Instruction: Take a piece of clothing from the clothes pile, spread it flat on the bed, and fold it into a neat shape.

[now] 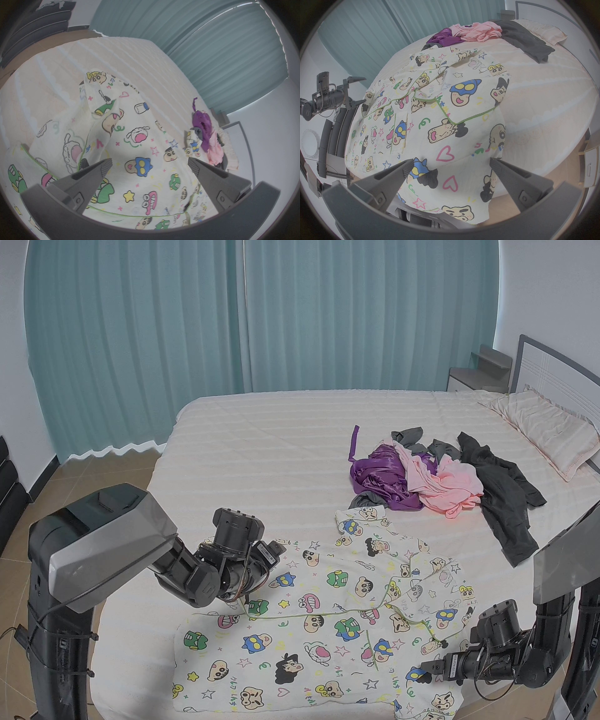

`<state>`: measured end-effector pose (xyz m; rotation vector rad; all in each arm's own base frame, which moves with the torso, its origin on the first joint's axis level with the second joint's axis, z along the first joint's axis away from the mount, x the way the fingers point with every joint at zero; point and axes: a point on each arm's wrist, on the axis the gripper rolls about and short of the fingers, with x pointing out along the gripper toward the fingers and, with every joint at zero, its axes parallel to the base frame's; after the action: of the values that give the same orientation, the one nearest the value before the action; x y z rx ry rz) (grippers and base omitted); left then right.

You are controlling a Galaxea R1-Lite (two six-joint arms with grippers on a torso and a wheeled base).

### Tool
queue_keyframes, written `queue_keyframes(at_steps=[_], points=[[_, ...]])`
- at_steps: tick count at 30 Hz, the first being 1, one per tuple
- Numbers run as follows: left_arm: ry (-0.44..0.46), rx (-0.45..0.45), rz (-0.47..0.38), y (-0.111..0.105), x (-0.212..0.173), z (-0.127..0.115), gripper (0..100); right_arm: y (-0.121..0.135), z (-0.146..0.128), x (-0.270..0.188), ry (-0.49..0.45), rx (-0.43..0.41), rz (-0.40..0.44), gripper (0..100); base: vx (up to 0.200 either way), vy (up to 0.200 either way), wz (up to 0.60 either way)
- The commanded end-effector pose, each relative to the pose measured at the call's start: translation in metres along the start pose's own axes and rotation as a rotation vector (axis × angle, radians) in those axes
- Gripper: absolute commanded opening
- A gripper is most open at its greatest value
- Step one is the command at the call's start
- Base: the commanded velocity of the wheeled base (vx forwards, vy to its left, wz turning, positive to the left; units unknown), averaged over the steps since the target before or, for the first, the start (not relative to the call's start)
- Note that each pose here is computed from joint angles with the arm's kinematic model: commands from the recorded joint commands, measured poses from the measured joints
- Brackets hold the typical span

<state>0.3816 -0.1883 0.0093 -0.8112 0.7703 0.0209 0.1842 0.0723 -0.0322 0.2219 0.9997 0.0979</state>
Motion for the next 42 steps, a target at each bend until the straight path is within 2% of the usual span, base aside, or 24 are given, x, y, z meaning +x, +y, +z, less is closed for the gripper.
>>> queue_keyframes(at_steps=[1,5,9,14,18,31,35,37,38,42], points=[[-0.041,-0.037,-0.058,-0.005,-0.026,0.015,100,-0.001,-0.004,-0.002,0.016,-0.005,-0.006,100,0.0,0.0,0.0],[-0.062,-0.055,-0.086,0.004,-0.033,0.023,100,-0.001,-0.004,-0.002,0.018,-0.006,-0.006,100,0.0,0.0,0.0],[-0.069,-0.053,-0.061,0.013,-0.03,0.026,100,-0.001,-0.005,-0.002,0.02,-0.007,-0.007,100,0.0,0.0,0.0],[-0.071,-0.034,-0.051,0.015,-0.028,0.025,100,-0.001,-0.005,-0.001,0.023,-0.008,-0.008,100,0.0,0.0,0.0],[-0.061,-0.031,-0.027,0.022,-0.015,0.021,100,0.0,-0.005,-0.001,0.024,-0.012,-0.005,100,0.0,0.0,0.0],[-0.06,-0.001,-0.032,0.02,0.016,0.013,100,0.001,-0.006,-0.001,0.024,-0.017,-0.001,100,0.0,0.0,0.0],[-0.071,0.058,-0.021,0.021,0.03,0.007,100,0.004,-0.007,-0.002,0.019,-0.03,-0.001,100,0.0,0.0,0.0],[-0.07,0.059,-0.019,0.022,0.03,0.007,100,0.004,-0.007,-0.002,0.018,-0.03,-0.002,100,0.0,0.0,0.0],[-0.052,0.086,-0.023,0.019,0.032,-0.003,100,0.004,-0.007,-0.002,0.021,-0.032,-0.003,100,0.0,0.0,0.0],[-0.034,0.149,-0.016,0.02,0.035,-0.014,100,0.004,-0.007,-0.002,0.022,-0.031,-0.004,100,0.0,0.0,0.0]])
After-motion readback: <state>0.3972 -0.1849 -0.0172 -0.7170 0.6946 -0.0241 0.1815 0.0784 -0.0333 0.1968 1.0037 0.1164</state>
